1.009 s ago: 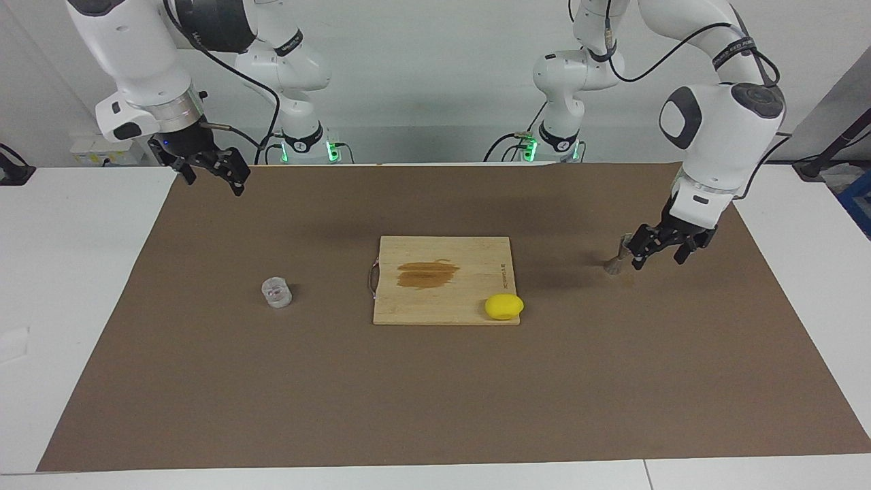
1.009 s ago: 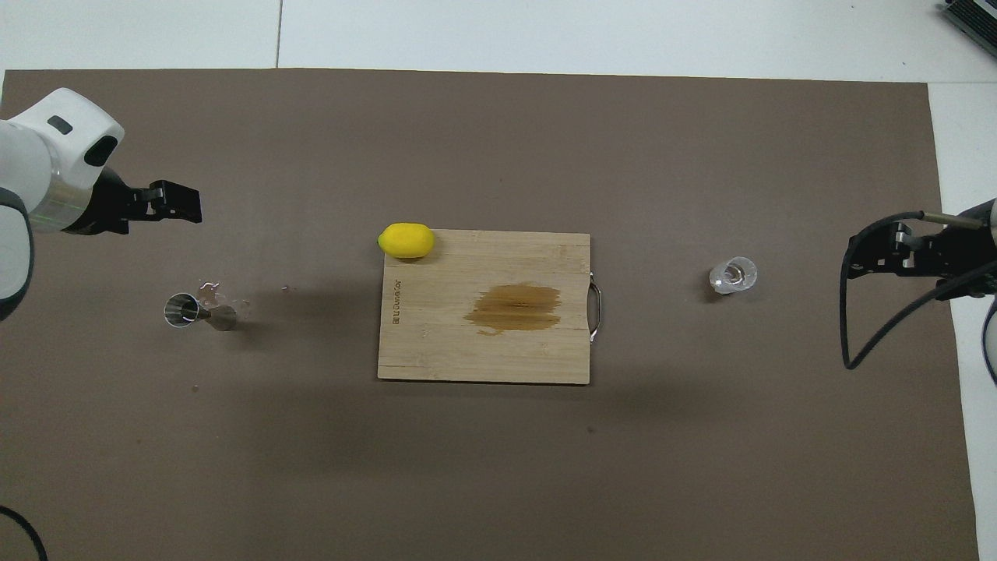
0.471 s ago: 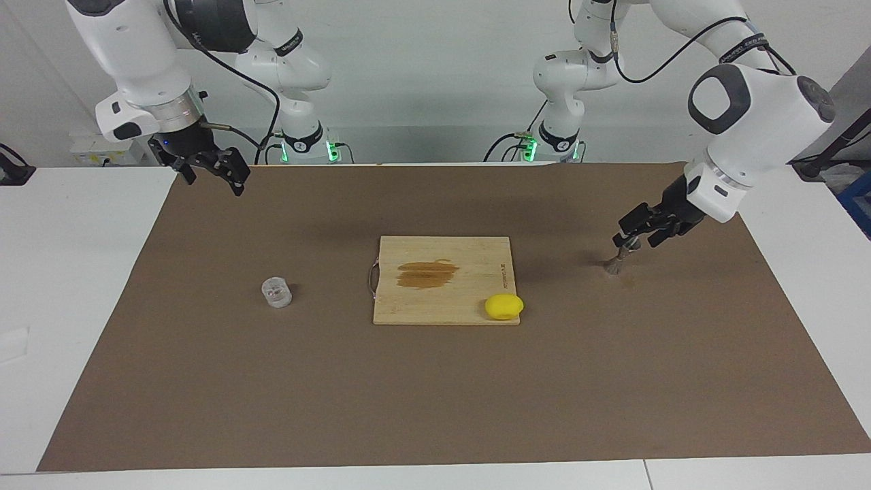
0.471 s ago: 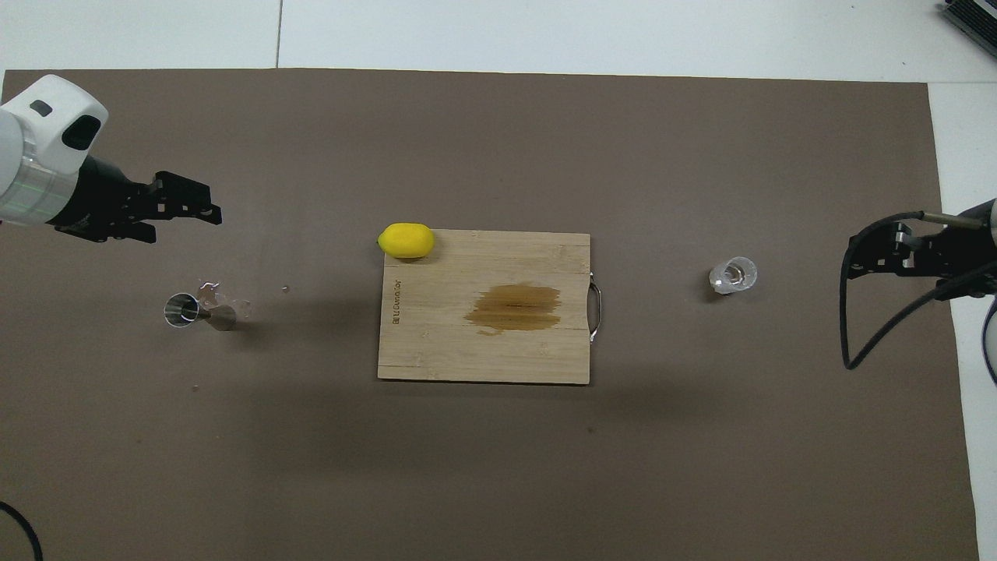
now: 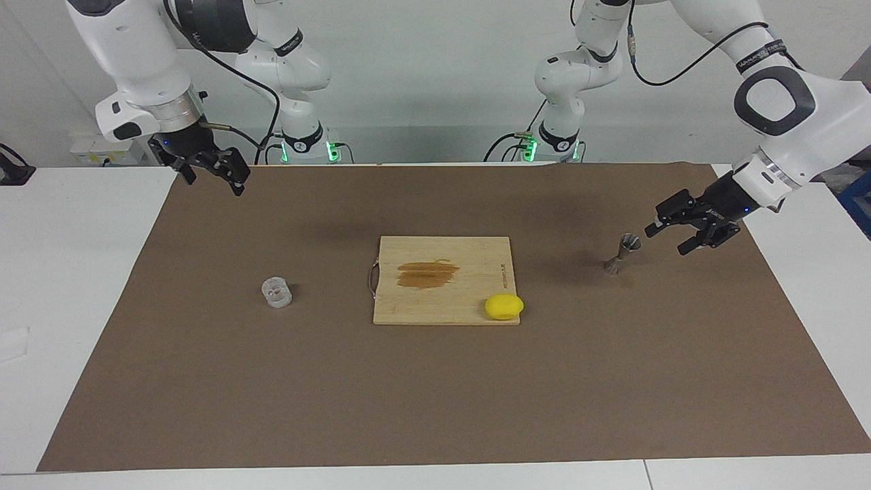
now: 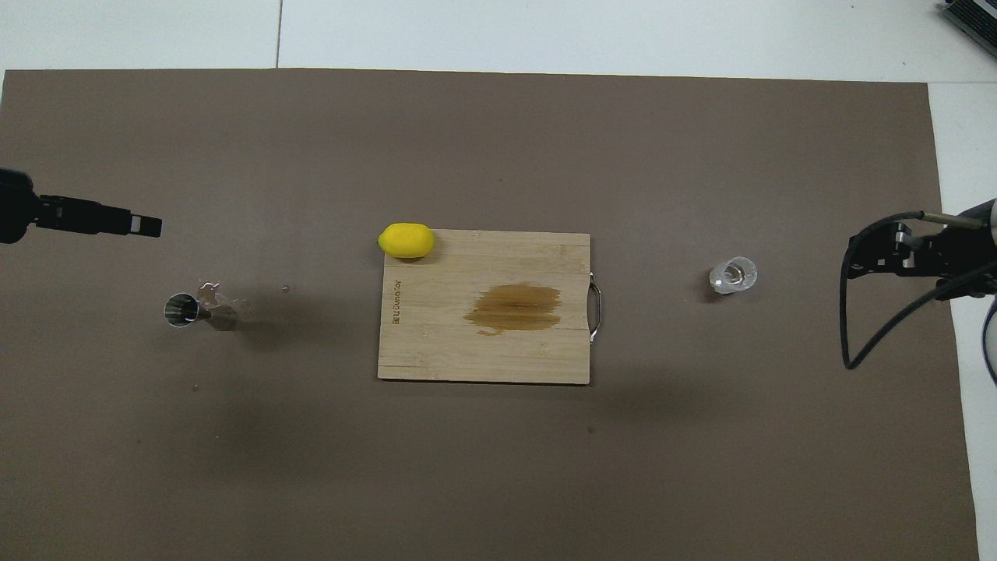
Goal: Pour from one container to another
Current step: 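Move the left gripper toward the small glass cup, then lower the left gripper around the glass cup and close it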
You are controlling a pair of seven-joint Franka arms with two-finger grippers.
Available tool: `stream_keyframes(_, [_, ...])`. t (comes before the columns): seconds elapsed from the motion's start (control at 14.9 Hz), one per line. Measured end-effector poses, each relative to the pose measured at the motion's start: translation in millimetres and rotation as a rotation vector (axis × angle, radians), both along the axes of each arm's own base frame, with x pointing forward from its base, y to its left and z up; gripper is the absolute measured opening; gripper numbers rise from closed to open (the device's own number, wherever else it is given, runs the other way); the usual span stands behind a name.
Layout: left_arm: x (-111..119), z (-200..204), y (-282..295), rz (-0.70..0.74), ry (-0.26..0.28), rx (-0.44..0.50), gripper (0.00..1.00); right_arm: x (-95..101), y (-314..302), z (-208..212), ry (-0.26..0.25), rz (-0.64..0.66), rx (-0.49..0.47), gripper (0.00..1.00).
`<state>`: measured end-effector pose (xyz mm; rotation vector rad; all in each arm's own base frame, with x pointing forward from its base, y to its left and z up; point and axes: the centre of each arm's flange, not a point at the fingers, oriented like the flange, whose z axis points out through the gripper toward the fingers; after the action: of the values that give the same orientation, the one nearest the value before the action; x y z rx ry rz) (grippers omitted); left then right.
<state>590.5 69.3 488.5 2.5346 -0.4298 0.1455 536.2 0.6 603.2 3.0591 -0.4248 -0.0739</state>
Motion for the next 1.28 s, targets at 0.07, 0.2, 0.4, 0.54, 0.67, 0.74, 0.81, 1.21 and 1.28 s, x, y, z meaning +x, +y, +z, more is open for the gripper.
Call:
stream_keyframes(0.07, [-6,-12,10,-0.058,-0.03,-0.032,1.0,0.0,0,0,0.0,0.0,0.0,1.0])
stream_keyframes(0.2, [-19,-37,27,-0.227,-0.106,-0.092,1.0,0.0,0,0,0.0,0.0,0.0,1.0])
stream_keyframes(0.4, [-28,-65,46,-0.496,-0.263,-0.191,1.0,0.0,0,0,0.0,0.0,0.0,1.0])
stream_keyframes(0.54, [-29,-86,55,-0.55,-0.315,-0.261,1.0,0.0,0,0,0.0,0.0,0.0,1.0])
stream_keyframes(0.67, [-31,-110,59,-0.561,-0.302,-0.318,1.0,0.0,0,0,0.0,0.0,0.0,1.0])
stream_keyframes(0.74, [-32,-121,61,-0.569,-0.293,-0.346,1.0,0.0,0,0,0.0,0.0,0.0,1.0])
stream_keyframes(0.81, [-35,-130,67,-0.587,-0.305,-0.368,1.0,0.0,0,0,0.0,0.0,0.0,1.0])
stream_keyframes(1.21, [-48,-158,100,-0.72,-0.607,-0.464,1.0,0.0,0,0,0.0,0.0,0.0,1.0])
stream_keyframes(1.28, [-49,-169,99,-0.726,-0.639,-0.487,1.0,0.0,0,0,0.0,0.0,0.0,1.0])
